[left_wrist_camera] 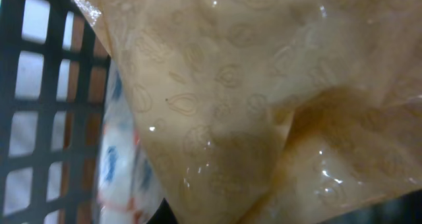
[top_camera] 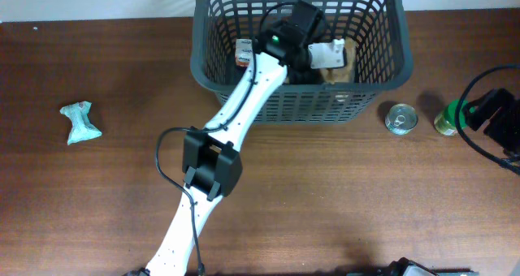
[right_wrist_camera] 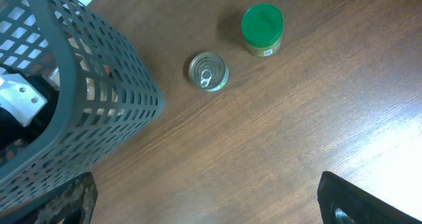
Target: Pack container
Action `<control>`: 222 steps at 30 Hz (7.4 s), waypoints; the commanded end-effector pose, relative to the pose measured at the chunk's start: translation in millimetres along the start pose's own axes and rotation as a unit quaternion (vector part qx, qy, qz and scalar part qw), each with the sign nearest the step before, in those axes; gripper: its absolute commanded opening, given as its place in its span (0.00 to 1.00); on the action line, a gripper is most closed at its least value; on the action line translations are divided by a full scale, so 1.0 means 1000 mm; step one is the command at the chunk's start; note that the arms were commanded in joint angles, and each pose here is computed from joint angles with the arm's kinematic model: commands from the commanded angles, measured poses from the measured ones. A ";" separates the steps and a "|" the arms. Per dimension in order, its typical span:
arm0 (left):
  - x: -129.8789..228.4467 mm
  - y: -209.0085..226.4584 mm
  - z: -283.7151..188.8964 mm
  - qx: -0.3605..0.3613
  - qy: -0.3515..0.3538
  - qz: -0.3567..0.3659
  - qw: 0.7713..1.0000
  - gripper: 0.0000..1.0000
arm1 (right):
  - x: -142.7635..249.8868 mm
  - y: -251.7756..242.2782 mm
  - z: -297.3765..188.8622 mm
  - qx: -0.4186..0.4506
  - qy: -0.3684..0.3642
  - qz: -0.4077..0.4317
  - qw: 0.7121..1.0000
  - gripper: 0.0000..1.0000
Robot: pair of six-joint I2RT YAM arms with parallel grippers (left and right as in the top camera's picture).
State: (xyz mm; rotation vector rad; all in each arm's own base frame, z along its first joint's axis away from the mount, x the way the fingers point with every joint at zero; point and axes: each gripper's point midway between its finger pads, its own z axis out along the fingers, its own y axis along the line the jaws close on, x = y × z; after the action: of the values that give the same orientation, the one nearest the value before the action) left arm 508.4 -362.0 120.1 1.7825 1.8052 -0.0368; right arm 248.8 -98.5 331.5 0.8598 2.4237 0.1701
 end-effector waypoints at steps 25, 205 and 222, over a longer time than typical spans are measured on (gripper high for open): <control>0.115 0.100 -0.407 -0.364 0.005 -0.428 0.827 0.99 | -0.001 0.001 -0.002 -0.005 -0.002 -0.004 1.000 0.99; 0.391 0.021 -0.428 -0.261 0.174 -0.720 0.619 0.99 | -0.058 -0.093 0.241 0.166 0.117 0.128 0.971 0.99; 0.391 0.021 -0.428 -0.260 0.174 -0.720 0.619 0.99 | -0.065 -0.095 0.296 0.139 0.112 0.138 0.974 0.99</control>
State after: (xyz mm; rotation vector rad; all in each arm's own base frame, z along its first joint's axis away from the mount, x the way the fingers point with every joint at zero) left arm 392.9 172.4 315.8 -0.3954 2.6375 0.2124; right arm 400.0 -225.6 96.2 1.3411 2.5667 0.0496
